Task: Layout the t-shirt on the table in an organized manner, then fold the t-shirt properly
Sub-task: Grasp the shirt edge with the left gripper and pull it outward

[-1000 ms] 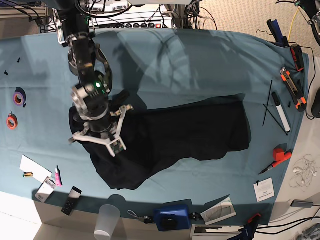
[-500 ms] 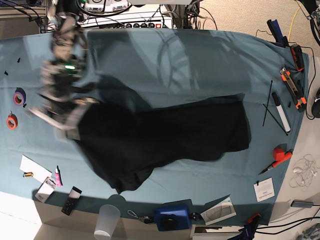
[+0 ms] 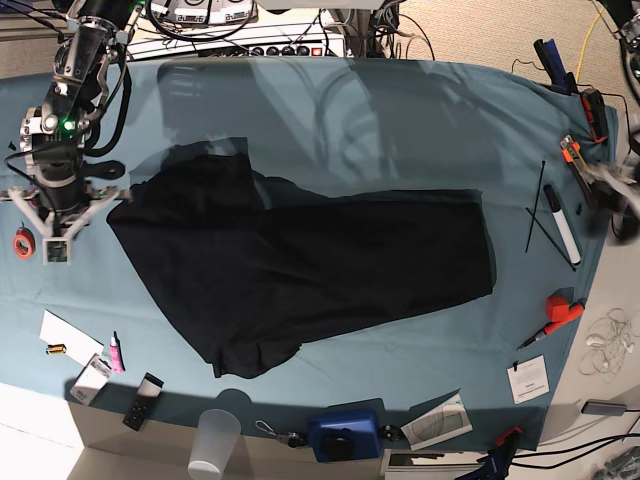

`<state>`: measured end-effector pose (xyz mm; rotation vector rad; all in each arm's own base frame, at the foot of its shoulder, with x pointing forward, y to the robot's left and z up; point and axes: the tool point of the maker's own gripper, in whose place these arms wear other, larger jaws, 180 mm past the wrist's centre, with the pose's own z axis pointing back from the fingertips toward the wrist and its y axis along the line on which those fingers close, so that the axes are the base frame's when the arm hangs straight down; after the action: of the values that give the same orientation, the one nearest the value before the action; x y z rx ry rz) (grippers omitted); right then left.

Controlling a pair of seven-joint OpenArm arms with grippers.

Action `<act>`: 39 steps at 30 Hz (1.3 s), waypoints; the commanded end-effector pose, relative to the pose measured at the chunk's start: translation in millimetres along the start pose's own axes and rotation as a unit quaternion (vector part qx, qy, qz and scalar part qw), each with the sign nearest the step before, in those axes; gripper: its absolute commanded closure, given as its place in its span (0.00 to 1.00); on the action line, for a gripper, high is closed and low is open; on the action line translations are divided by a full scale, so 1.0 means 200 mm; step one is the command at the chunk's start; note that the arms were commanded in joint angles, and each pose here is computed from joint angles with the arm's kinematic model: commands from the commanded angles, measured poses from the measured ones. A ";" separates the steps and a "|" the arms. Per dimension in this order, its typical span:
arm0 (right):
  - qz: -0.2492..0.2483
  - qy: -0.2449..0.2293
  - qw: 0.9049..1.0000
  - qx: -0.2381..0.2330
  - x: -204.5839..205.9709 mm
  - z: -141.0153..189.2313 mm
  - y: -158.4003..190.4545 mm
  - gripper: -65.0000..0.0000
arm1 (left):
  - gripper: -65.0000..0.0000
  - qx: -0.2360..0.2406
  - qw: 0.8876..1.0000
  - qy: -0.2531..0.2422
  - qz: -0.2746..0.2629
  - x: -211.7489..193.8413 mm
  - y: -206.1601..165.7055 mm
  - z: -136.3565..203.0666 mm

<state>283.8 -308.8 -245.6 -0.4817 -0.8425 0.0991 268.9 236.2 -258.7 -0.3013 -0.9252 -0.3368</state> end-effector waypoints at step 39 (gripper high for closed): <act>0.087 0.033 0.995 0.039 -0.20 0.05 0.08 0.82 | 0.45 -0.056 0.996 0.050 -0.054 0.33 -0.41 -1.23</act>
<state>246.4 -298.7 -288.0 -0.4573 -0.6855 0.2693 432.9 55.2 -359.9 -0.3259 -0.7557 -0.5033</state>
